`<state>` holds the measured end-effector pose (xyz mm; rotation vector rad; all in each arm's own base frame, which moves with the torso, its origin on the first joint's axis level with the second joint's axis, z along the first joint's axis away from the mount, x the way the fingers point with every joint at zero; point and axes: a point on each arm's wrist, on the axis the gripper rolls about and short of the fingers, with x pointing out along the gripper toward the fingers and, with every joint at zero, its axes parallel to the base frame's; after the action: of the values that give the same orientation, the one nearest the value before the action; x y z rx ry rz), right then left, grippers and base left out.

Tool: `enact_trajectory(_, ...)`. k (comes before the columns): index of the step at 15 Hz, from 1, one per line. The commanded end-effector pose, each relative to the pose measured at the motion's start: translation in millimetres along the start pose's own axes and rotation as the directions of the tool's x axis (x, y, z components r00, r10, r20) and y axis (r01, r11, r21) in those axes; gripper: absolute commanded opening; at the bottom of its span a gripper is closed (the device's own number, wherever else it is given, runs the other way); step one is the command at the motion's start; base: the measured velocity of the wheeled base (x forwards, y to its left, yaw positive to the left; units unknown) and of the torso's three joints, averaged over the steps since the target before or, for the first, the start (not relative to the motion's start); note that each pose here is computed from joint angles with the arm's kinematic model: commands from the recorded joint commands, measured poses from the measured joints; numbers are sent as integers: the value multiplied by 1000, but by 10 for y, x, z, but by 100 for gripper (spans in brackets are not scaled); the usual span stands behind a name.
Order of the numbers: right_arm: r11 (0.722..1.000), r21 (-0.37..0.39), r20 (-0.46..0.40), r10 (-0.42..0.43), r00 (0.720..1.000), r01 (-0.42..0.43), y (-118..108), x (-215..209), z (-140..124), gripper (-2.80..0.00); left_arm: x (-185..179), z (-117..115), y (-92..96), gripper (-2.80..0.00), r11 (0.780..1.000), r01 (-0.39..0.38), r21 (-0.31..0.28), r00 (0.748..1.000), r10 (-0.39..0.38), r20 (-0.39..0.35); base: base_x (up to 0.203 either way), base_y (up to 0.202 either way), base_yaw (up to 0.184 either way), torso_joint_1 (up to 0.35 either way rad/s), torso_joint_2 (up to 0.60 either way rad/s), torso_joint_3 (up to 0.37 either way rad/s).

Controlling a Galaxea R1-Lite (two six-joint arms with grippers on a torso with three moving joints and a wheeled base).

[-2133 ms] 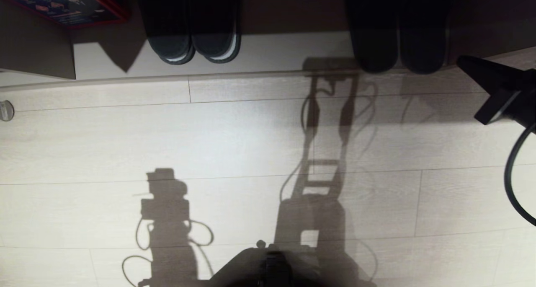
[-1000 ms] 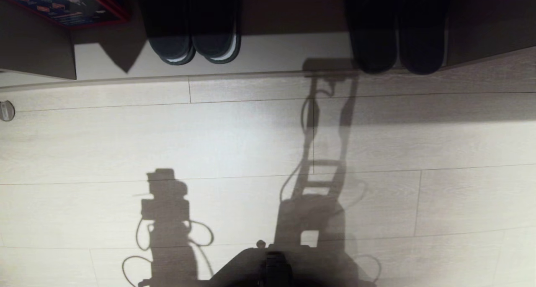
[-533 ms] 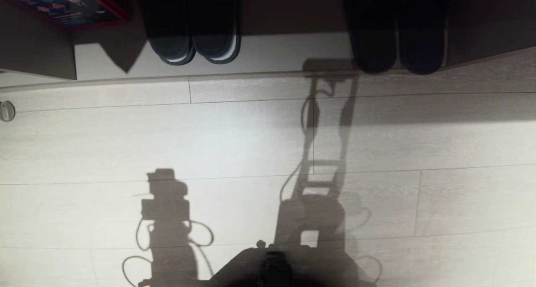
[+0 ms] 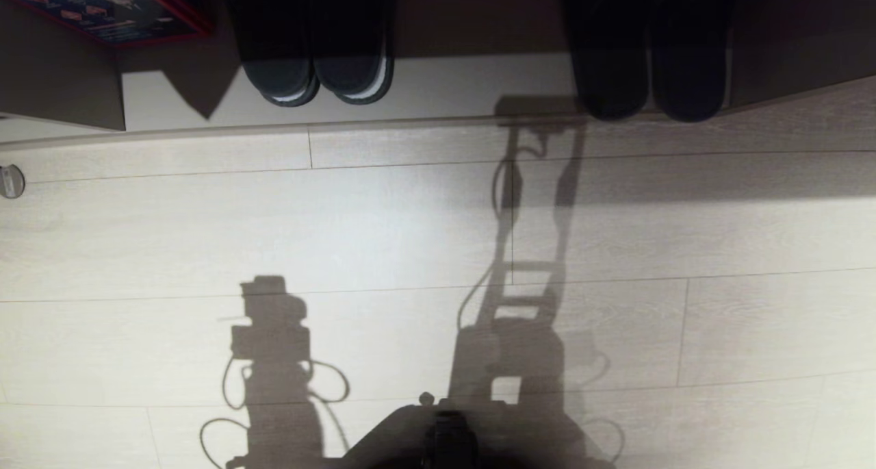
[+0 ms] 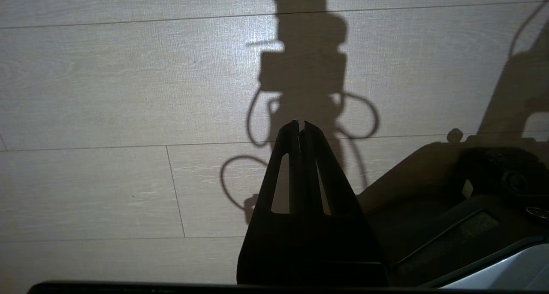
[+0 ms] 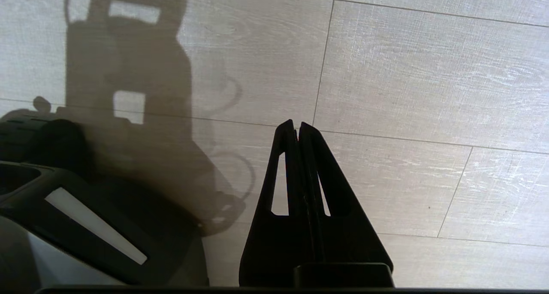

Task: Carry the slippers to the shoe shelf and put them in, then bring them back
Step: Pick up the slippers in the shoe cabinet

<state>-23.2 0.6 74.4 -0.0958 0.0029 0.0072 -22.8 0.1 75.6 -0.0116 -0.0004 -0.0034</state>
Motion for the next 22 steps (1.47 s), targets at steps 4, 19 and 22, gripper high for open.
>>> enact_trajectory(4, 1000, 10, 3, 0, 1000, 0, 0, 2, 7, -280, 1, -5, 0, -280, 1000, 0, -1, 1000, 0, -2, 0, 0, 0, 0, 0, 0)
enact_trajectory(19, 993, -26, 21, 114, 993, -113, -135, 1636, 1536, 0, 0, -5, 0, -280, 1000, 0, -1, 1000, 0, 0, 0, 0, 0, 0, 0, 0)
enact_trajectory(22, 991, -77, 152, 123, 981, -113, -142, 2245, 1742, 0, 1, -4, 0, -280, 1000, 0, -1, 1000, 0, 0, 0, 0, 0, 0, 0, 0)
